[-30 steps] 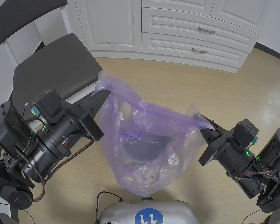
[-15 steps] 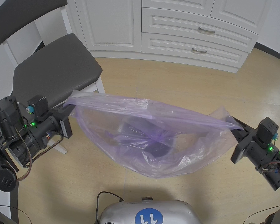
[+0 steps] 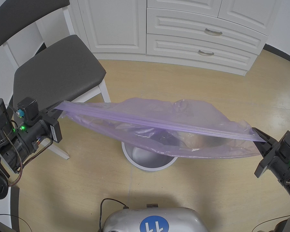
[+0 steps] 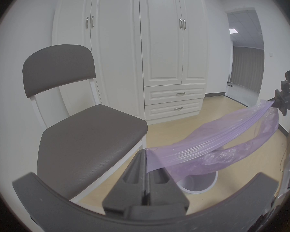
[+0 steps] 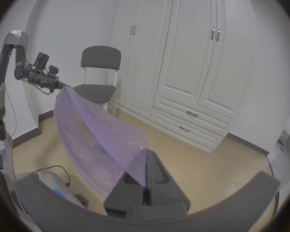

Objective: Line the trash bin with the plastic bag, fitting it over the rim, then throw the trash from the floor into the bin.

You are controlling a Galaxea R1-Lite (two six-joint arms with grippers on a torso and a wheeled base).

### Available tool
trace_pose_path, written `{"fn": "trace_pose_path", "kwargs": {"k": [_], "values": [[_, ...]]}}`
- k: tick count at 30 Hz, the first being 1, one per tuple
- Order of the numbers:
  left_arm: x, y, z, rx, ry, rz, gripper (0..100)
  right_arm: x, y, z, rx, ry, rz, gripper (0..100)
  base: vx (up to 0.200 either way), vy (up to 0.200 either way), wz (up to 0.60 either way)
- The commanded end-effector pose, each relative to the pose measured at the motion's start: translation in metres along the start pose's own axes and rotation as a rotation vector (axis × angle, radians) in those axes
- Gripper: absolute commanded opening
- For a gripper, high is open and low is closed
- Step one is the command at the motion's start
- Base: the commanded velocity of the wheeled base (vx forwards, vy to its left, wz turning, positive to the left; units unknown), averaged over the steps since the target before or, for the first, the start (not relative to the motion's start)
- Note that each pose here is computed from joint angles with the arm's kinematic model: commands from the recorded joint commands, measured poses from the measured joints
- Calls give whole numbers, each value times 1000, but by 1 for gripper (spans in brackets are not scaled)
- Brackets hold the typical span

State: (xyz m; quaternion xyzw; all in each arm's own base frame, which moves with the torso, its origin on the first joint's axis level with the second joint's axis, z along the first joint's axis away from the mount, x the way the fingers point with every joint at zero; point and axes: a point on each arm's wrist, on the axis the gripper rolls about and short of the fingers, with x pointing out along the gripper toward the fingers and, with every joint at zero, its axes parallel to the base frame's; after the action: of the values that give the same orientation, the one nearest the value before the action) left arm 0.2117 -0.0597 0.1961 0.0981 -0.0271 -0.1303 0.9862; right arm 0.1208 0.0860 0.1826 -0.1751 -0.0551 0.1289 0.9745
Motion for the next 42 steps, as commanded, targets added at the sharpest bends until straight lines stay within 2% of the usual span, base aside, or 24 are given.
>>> {"fn": "trace_pose_path", "kwargs": {"k": [1, 5, 10, 11, 13, 15, 16, 17, 18, 19, 20, 21, 22, 25, 27, 29, 30, 33, 37, 42], "values": [[-1, -1, 3, 0, -21, 4, 0, -7, -3, -2, -21, -6, -10, 0, 0, 0, 0], [-2, -7, 9, -4, -106, -14, 0, -16, -8, 0, -61, -37, -20, 0, 0, 0, 0], [9, -9, 12, -10, -191, -11, 0, -11, -8, 9, -68, -74, -2, 0, 0, 0, 0], [17, -12, 12, -11, -209, -15, 0, -7, -6, 13, -66, -95, 31, 0, 0, 0, 0], [35, -25, 7, -20, -258, -48, 0, 0, 1, 18, -69, -151, 148, 0, 0, 0, 0], [45, -43, 5, -35, -326, -91, 0, 3, 9, 20, -74, -203, 266, 0, 0, 0, 0], [46, -55, 3, -39, -331, -132, 0, 2, 15, 21, -65, -237, 335, 0, 0, 0, 0], [46, -57, 3, -41, -326, -139, 0, 2, 16, 21, -63, -242, 343, 0, 0, 0, 0], [38, -79, 3, -65, -307, -229, 0, 0, 27, 18, -38, -262, 403, 0, 0, 0, 0], [36, -85, 4, -70, -310, -250, 0, 0, 29, 16, -27, -261, 412, 0, 0, 0, 0], [31, -99, 4, -86, -310, -301, 0, 0, 34, 14, 18, -271, 431, 0, 0, 0, 0], [30, -100, 4, -88, -309, -308, 0, 0, 35, 13, 23, -271, 435, 0, 0, 0, 0], [24, -113, 5, -116, -306, -364, 0, 5, 44, 15, 92, -297, 449, 0, 0, 0, 0], [18, -125, 8, -147, -309, -417, 0, 14, 53, 19, 149, -338, 408, 0, 0, 0, 0], [16, -126, 10, -169, -312, -427, 0, 22, 64, 21, 195, -336, 374, 0, 0, 0, 0], [15, -127, 13, -192, -318, -436, 0, 29, 80, 17, 216, -278, 357, 0, 0, 0, 0], [15, -127, 13, -192, -318, -436, 0, 29, 80, 17, 216, -278, 357, 0, 0, 0, 0], [10, -136, 15, -249, -312, -482, 0, 39, 101, 17, 284, -220, 323, 0, 0, 0, 0], [7, -146, 13, -278, -294, -524, 0, 43, 110, 13, 300, -191, 331, 0, 0, 0, 0], [3, -145, 15, -281, -300, -528, 0, 48, 116, 9, 314, -167, 328, 0, 0, 0, 0]]}}
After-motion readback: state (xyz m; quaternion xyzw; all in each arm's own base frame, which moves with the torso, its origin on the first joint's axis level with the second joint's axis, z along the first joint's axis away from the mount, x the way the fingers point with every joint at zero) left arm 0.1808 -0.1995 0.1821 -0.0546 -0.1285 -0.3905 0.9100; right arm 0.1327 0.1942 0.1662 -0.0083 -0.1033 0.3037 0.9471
